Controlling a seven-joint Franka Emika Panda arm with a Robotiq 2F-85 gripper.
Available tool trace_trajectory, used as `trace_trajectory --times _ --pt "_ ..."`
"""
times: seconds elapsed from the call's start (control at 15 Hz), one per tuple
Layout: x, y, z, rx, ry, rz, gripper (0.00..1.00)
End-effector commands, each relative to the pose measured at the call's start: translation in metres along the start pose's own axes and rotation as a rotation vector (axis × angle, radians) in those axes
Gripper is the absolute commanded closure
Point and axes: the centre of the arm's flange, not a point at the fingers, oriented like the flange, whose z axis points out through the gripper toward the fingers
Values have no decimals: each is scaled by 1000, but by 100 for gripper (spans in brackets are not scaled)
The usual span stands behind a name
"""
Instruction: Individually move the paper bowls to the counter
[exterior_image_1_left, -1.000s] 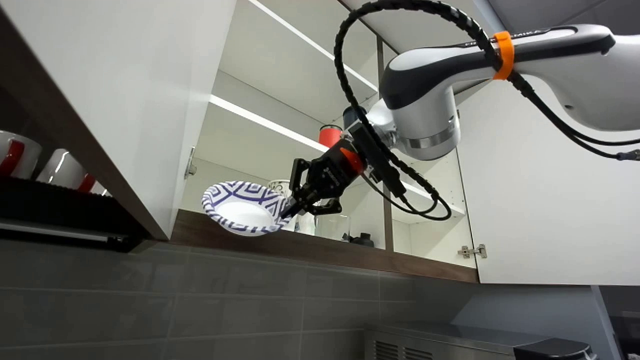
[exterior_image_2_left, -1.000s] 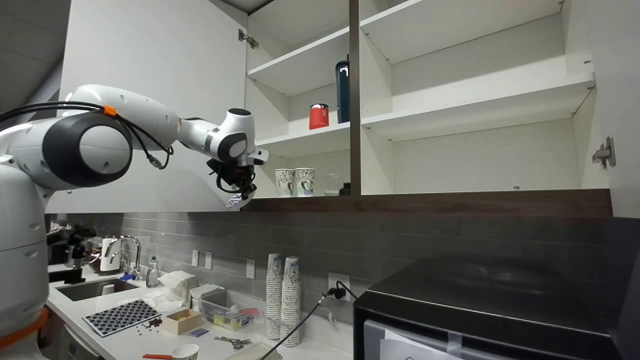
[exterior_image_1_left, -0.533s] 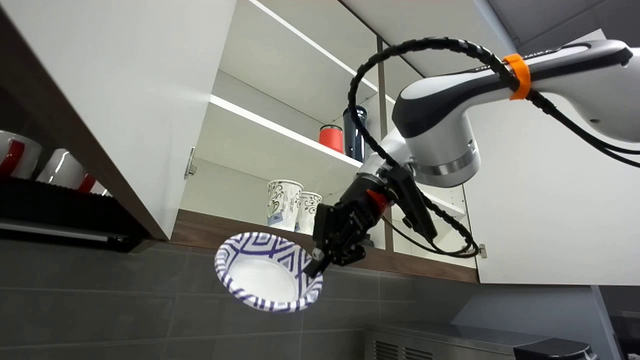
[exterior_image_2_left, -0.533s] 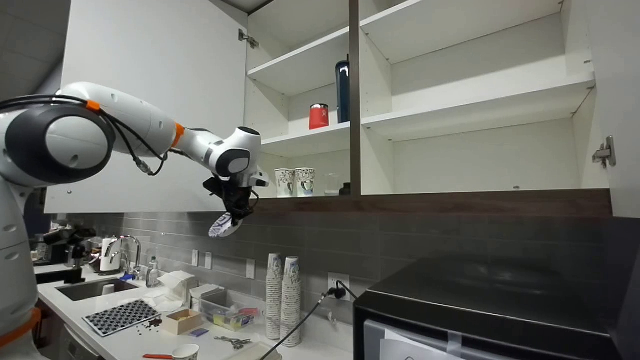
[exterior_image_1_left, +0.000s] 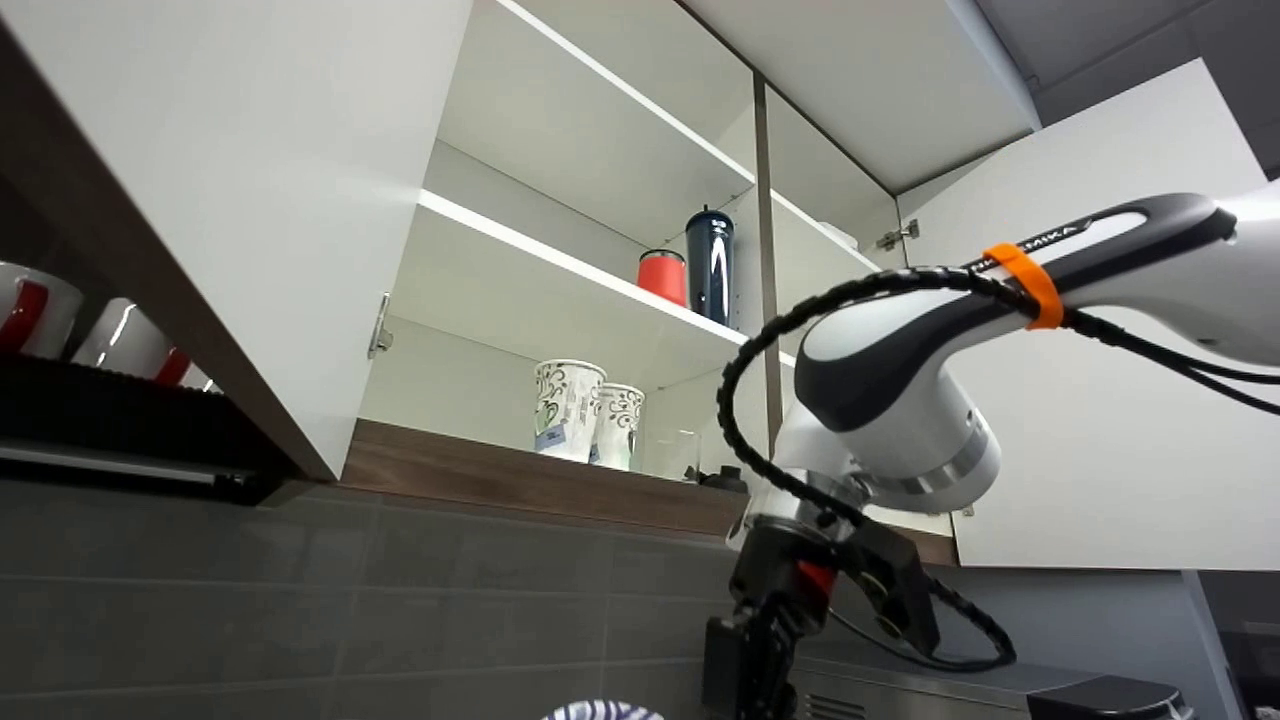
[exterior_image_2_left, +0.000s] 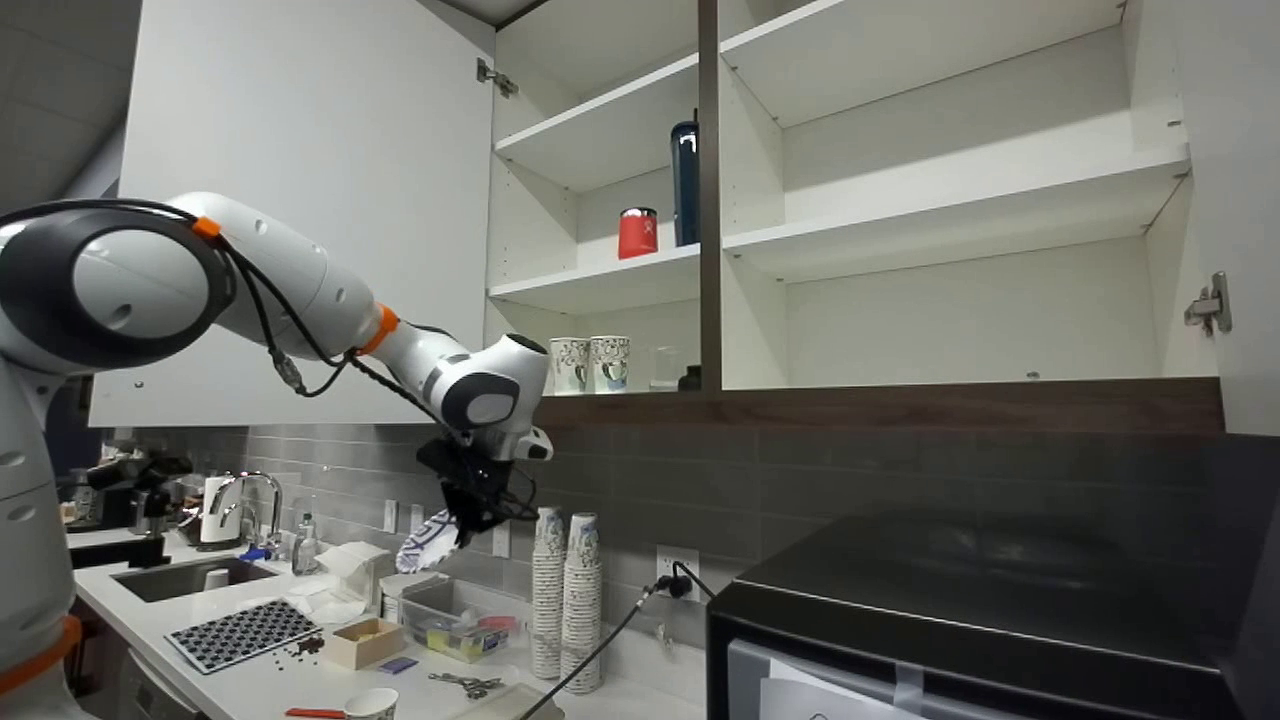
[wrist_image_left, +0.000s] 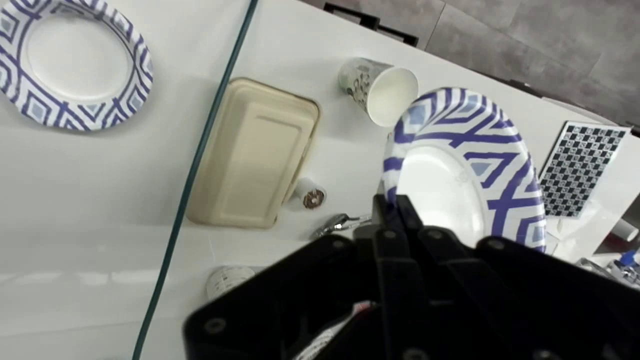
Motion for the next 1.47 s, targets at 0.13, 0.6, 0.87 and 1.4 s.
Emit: trace_trajectory --times 0.13,0.6,0.87,1.4 --pt "-16 28 24 5 -49 18 97" --pt "-7 54 38 -15 -85 86 99" --pt "-8 124 77 -14 -161 207 99" --pt "-28 241 148 23 -197 389 99"
